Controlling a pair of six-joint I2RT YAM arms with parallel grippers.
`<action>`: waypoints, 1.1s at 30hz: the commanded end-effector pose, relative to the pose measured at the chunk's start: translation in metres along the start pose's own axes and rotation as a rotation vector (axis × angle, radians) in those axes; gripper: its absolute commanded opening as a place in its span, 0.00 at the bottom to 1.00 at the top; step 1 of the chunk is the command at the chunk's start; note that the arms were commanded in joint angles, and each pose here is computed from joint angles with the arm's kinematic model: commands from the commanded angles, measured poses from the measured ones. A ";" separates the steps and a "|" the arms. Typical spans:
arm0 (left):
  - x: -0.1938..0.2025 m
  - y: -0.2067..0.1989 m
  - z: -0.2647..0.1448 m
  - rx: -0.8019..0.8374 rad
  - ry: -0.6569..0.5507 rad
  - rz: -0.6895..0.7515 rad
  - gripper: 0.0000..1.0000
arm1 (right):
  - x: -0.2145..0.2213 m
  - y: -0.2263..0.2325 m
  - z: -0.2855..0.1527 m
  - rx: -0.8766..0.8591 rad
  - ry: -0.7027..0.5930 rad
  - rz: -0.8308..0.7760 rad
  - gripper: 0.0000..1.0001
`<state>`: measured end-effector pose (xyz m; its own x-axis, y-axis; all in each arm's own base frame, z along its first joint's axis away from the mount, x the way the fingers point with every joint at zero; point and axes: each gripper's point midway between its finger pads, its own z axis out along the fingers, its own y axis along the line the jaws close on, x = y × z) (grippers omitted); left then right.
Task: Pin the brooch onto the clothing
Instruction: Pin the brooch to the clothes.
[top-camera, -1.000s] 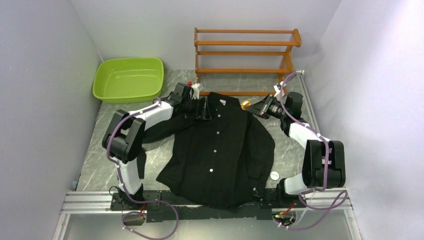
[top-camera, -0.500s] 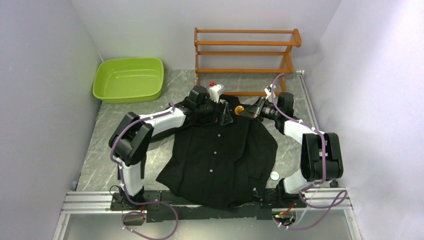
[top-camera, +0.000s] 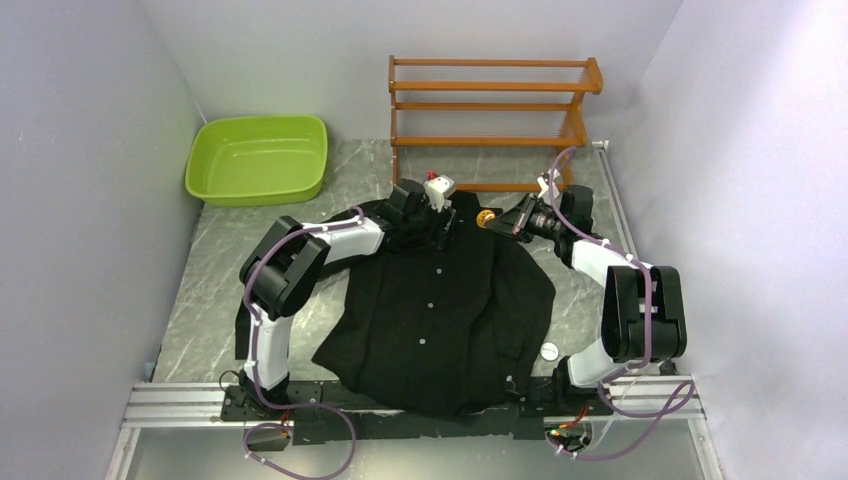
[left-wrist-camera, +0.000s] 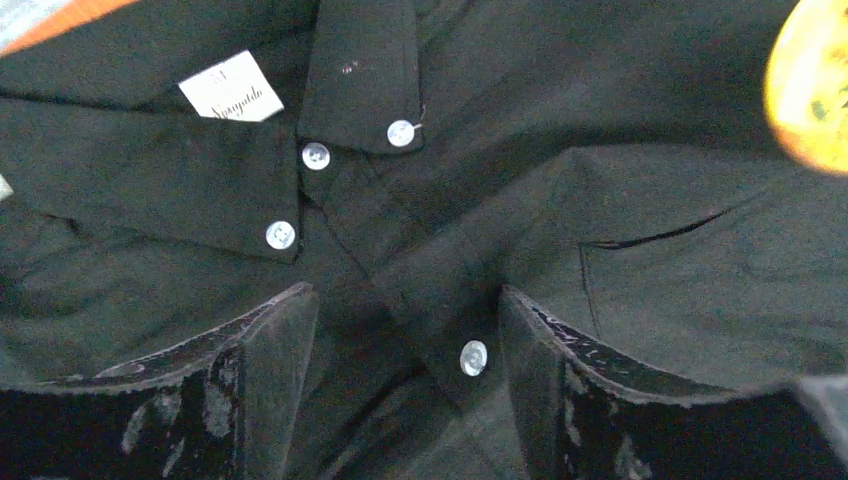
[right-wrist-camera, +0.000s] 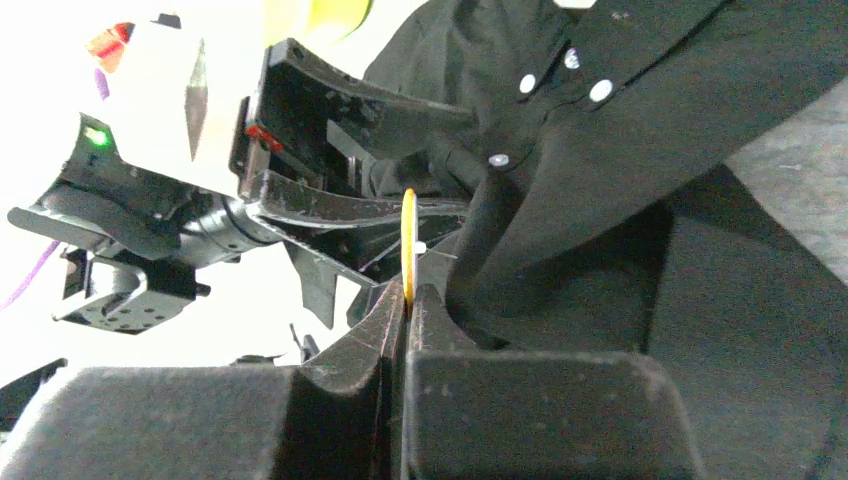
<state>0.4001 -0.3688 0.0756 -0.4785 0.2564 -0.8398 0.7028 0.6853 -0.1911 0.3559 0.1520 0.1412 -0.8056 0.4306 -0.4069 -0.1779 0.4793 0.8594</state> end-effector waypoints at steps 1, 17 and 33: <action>-0.005 0.001 0.006 -0.003 -0.025 0.054 0.64 | -0.008 -0.009 -0.007 0.014 -0.032 0.018 0.00; -0.008 -0.005 0.001 0.022 -0.013 0.058 0.03 | -0.006 0.016 -0.013 -0.070 -0.033 -0.010 0.00; -0.005 -0.001 -0.004 -0.005 0.007 0.059 0.03 | 0.017 0.009 0.010 -0.068 0.000 0.070 0.00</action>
<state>0.3953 -0.3655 0.0600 -0.4835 0.3042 -0.8208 0.7155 0.6775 -0.1704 0.3406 0.1750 0.1410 -0.8383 0.4304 -0.3345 -0.1571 0.3968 0.9043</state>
